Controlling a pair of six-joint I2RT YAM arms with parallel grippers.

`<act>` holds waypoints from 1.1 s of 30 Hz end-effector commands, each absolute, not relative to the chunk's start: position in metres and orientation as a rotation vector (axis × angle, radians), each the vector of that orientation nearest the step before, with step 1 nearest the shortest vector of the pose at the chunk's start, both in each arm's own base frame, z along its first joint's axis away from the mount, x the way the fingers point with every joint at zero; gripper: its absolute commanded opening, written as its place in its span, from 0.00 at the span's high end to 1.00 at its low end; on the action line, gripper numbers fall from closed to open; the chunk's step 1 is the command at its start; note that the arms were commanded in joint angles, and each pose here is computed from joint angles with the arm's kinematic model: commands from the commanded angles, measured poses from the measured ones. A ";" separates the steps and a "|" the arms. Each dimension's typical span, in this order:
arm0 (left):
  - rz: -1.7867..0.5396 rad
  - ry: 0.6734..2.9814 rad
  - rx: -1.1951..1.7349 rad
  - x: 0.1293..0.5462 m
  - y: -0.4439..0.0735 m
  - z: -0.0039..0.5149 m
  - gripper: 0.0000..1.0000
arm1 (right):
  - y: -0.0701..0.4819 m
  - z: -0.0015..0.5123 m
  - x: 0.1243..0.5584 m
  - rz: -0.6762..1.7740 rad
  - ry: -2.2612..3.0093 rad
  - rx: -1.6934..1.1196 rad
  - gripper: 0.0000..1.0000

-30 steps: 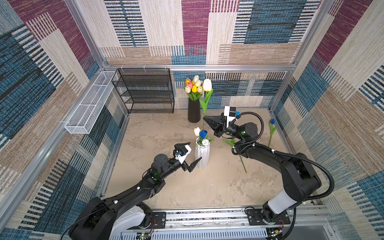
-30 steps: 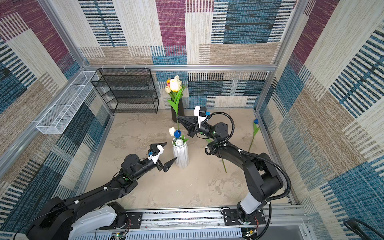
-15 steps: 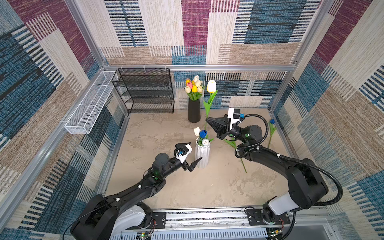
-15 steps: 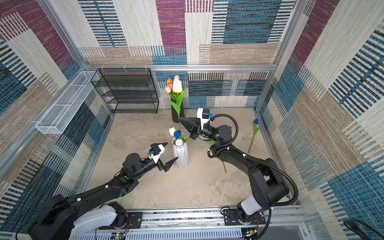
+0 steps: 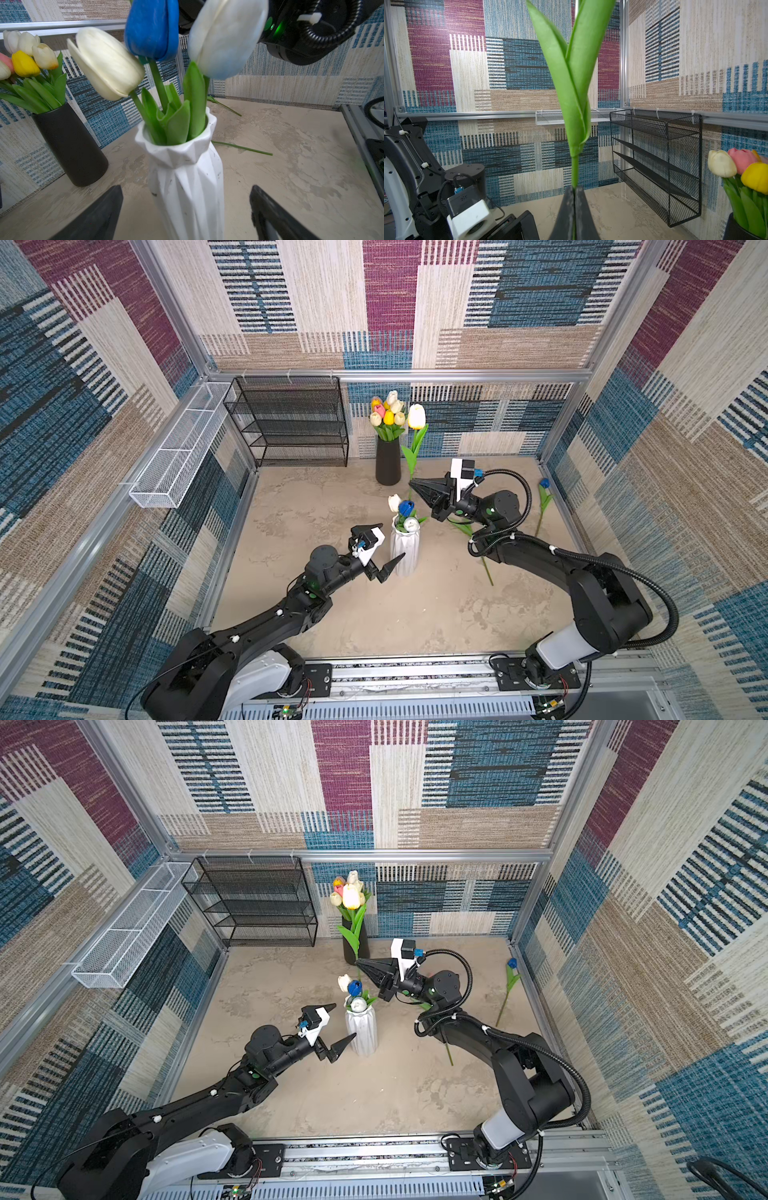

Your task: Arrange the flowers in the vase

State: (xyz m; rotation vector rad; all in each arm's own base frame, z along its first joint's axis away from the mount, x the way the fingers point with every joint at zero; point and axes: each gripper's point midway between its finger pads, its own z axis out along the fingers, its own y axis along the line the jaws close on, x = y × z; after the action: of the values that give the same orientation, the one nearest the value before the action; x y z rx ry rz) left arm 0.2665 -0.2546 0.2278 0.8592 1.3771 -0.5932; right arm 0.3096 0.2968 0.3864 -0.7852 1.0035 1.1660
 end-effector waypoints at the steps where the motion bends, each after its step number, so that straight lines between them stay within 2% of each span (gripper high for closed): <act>1: -0.624 1.349 0.839 0.266 -0.257 0.242 0.02 | 0.291 0.403 0.300 1.175 0.975 -0.773 1.00; 11: -0.645 1.379 0.836 0.278 -0.266 0.269 0.12 | 0.258 0.441 0.295 1.076 1.007 -0.580 1.00; 24: -0.696 1.425 0.870 0.296 -0.288 0.272 0.14 | 0.232 0.445 0.283 0.977 0.991 -0.497 1.00; 33: -0.702 1.405 0.877 0.301 -0.294 0.280 0.29 | 0.229 0.437 0.284 0.960 1.016 -0.481 1.00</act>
State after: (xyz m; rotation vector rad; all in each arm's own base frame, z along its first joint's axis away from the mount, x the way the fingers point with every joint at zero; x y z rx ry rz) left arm 0.3005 -0.2918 0.2711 0.8854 1.4316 -0.6926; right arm 0.2815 0.2320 0.4383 -0.4989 1.0063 0.9781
